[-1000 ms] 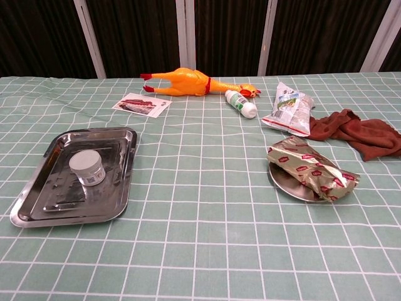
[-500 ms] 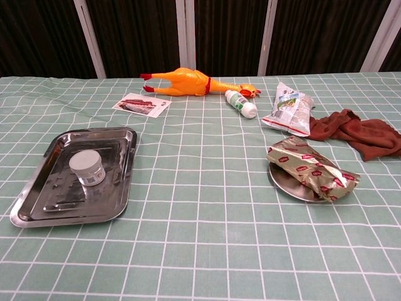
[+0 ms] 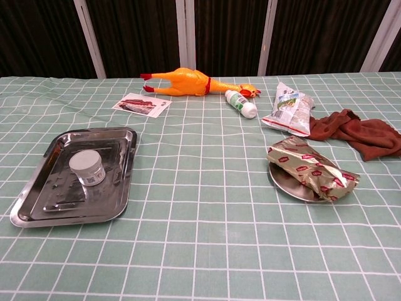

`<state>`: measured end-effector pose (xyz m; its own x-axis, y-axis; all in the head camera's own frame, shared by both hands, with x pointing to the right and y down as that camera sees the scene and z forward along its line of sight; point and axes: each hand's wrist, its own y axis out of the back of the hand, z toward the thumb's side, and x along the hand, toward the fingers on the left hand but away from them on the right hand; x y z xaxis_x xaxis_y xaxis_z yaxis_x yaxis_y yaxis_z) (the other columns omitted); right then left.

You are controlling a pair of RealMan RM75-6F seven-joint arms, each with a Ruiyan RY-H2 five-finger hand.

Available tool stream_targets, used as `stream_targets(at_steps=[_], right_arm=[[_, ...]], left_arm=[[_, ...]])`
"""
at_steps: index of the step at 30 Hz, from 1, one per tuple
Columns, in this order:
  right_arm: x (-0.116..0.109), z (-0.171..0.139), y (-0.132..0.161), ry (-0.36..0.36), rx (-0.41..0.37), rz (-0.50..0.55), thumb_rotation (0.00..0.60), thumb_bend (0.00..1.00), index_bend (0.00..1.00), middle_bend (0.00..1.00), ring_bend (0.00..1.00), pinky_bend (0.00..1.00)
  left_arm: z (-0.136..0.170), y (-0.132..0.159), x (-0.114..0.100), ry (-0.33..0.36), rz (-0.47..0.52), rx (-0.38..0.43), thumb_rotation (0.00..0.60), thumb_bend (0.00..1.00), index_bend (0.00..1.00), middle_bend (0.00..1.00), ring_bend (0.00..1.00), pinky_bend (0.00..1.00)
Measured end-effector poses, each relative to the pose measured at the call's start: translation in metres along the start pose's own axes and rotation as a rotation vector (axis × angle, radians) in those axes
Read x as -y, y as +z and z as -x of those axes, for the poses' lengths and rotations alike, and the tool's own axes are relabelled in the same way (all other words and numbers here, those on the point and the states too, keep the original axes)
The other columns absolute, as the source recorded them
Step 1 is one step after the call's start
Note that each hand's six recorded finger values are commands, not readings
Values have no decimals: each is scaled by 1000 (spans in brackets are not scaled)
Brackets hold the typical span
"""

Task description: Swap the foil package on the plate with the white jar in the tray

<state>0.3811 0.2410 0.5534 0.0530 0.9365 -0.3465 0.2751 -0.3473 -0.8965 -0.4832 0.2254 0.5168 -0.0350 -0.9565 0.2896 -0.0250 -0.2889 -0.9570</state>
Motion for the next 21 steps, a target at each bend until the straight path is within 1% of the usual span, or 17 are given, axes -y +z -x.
stream_targets(at_steps=[5,9,12,15,18,21], right_arm=[[5,15,28,12,-28,89,600,146,124,78,31,0],[8,26,48,30,-24,127,600,145,124,78,32,0],[13,36,66,62,-28,114,600,146,124,78,32,0],[21,44,82,99,-18,72,600,146,124,78,32,0],[33,51,98,142,-5,32,600,146,124,78,32,0],[50,60,118,184,1,7,600,145,125,78,32,0]], left_arm=[[-1,-3,0,-3,4,-13,600,120,175,0,0,126],[-2,-6,-1,0,5,-26,600,119,175,0,0,126],[-1,-8,-3,3,10,-33,600,119,175,0,0,126],[-1,-9,-4,2,12,-38,600,119,175,0,0,126],[-2,-11,-3,-5,14,-43,600,120,175,0,0,126],[-3,-11,-3,-9,17,-45,600,120,175,0,0,126]])
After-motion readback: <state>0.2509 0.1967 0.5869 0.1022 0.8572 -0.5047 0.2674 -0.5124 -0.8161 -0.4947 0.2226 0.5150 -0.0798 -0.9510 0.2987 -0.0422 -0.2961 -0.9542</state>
